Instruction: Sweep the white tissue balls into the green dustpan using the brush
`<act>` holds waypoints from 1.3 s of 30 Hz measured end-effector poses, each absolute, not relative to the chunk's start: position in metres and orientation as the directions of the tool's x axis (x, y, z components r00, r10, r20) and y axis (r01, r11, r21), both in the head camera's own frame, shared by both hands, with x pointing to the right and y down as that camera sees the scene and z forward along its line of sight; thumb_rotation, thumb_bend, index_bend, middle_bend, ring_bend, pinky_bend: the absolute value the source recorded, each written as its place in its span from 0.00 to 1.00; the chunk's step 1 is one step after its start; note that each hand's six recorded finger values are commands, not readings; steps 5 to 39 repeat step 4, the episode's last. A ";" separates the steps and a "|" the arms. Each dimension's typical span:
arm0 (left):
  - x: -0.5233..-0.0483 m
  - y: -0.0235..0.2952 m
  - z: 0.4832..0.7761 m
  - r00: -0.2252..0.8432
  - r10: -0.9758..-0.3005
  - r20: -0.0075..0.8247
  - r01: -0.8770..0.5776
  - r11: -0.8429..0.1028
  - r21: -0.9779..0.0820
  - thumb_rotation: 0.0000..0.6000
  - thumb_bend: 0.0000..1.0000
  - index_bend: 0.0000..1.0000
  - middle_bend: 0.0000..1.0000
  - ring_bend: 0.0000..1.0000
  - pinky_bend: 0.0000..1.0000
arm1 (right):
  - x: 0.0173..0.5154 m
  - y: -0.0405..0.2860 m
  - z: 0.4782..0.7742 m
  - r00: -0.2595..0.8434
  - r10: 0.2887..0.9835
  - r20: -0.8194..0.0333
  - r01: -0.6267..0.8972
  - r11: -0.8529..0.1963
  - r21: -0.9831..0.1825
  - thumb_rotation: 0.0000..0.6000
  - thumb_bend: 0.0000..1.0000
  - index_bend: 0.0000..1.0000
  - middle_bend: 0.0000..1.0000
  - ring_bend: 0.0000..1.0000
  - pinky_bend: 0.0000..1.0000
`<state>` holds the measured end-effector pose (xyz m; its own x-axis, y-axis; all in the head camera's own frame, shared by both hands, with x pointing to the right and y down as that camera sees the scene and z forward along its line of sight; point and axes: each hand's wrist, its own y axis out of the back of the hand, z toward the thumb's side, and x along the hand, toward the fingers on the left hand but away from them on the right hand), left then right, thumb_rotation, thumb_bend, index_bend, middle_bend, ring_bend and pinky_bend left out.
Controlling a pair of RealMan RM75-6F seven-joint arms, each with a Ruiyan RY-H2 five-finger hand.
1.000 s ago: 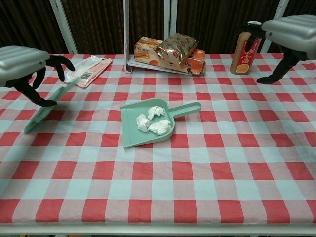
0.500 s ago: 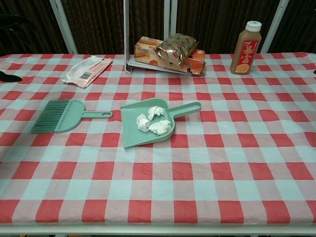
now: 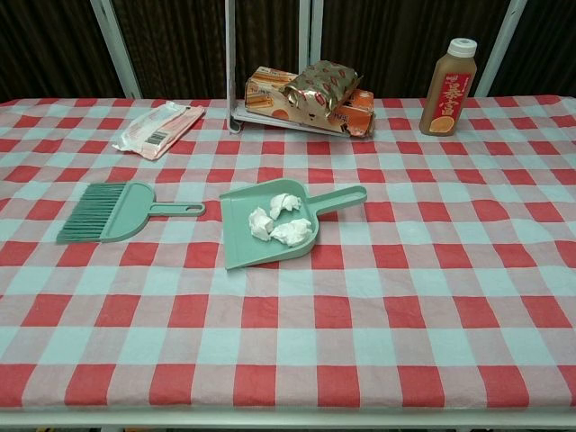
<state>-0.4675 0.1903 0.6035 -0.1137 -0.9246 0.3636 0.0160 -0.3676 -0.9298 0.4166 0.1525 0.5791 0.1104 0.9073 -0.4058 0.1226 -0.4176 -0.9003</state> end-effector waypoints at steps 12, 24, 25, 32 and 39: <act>-0.478 0.215 0.594 -0.149 -0.918 0.368 0.037 -0.377 -0.926 1.00 0.14 0.22 0.24 0.22 0.24 | 0.425 0.171 0.572 0.086 0.918 -0.387 0.141 -0.395 -0.908 1.00 0.24 0.07 0.21 0.00 0.03; -0.478 0.215 0.594 -0.149 -0.918 0.368 0.037 -0.377 -0.926 1.00 0.14 0.22 0.24 0.22 0.24 | 0.425 0.171 0.572 0.086 0.918 -0.387 0.141 -0.395 -0.908 1.00 0.24 0.07 0.21 0.00 0.03; -0.478 0.215 0.594 -0.149 -0.918 0.368 0.037 -0.377 -0.926 1.00 0.14 0.22 0.24 0.22 0.24 | 0.425 0.171 0.572 0.086 0.918 -0.387 0.141 -0.395 -0.908 1.00 0.24 0.07 0.21 0.00 0.03; -0.478 0.215 0.594 -0.149 -0.918 0.368 0.037 -0.377 -0.926 1.00 0.14 0.22 0.24 0.22 0.24 | 0.425 0.171 0.572 0.086 0.918 -0.387 0.141 -0.395 -0.908 1.00 0.24 0.07 0.21 0.00 0.03; -0.478 0.215 0.594 -0.149 -0.918 0.368 0.037 -0.377 -0.926 1.00 0.14 0.22 0.24 0.22 0.24 | 0.425 0.171 0.572 0.086 0.918 -0.387 0.141 -0.395 -0.908 1.00 0.24 0.07 0.21 0.00 0.03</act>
